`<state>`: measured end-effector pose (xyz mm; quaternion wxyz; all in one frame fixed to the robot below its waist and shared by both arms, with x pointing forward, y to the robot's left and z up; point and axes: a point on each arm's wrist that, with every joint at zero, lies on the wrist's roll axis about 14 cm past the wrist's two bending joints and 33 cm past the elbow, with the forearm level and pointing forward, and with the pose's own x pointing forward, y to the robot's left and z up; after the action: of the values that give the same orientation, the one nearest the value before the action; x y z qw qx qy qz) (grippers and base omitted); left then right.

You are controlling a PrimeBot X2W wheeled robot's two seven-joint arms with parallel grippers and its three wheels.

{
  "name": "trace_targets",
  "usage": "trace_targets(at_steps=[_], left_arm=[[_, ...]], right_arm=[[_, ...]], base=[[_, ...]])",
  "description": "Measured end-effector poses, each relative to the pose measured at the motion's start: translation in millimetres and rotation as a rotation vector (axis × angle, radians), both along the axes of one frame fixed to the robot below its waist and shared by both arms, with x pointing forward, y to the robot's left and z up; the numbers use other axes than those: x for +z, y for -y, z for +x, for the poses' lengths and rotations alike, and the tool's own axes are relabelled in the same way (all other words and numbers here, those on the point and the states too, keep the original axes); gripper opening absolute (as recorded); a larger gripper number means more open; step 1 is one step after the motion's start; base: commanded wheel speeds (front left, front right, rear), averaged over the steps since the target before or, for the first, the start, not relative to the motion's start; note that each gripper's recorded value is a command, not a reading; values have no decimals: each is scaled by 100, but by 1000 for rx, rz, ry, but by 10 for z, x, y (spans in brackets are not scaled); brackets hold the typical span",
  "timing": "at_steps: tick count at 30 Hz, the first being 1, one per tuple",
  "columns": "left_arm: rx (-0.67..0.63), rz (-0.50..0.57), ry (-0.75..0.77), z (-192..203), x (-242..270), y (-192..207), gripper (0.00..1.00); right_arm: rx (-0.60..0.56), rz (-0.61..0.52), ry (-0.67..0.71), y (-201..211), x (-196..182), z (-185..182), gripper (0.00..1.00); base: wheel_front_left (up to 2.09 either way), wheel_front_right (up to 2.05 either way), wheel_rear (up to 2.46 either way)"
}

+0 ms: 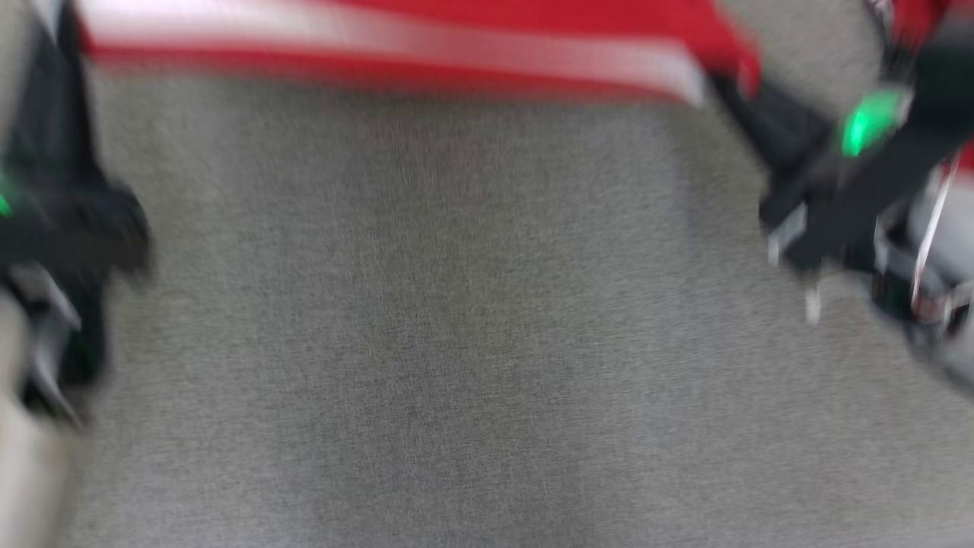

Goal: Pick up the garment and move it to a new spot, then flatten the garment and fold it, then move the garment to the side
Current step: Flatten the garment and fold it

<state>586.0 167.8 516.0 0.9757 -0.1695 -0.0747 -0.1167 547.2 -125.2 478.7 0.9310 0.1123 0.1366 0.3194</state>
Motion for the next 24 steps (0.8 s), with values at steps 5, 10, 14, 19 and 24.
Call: trace_targets(at_steps=[5, 10, 14, 19, 24], left_arm=[[28, -23, -82, -633, -204, 1, 0], [30, -37, -154, -1166, -362, 42, 0], [55, -47, -194, -1411, -448, -18, 0], [65, -73, -252, -1744, -586, -15, 0], [87, -62, -275, -1914, -656, -77, 0]], right_arm=[[9, 21, -96, 37, -132, -590, 0], [16, 20, -191, 90, -291, -1178, 0], [24, 22, -225, 92, -335, -1465, 0], [36, 34, -308, 74, -468, -1937, 0], [40, 58, -337, 30, -492, -2139, 0]], base=[[0, 0, 0], [0, 0, 0], [0, 0, 0], [0, 0, 0], [0, 0, 0]])
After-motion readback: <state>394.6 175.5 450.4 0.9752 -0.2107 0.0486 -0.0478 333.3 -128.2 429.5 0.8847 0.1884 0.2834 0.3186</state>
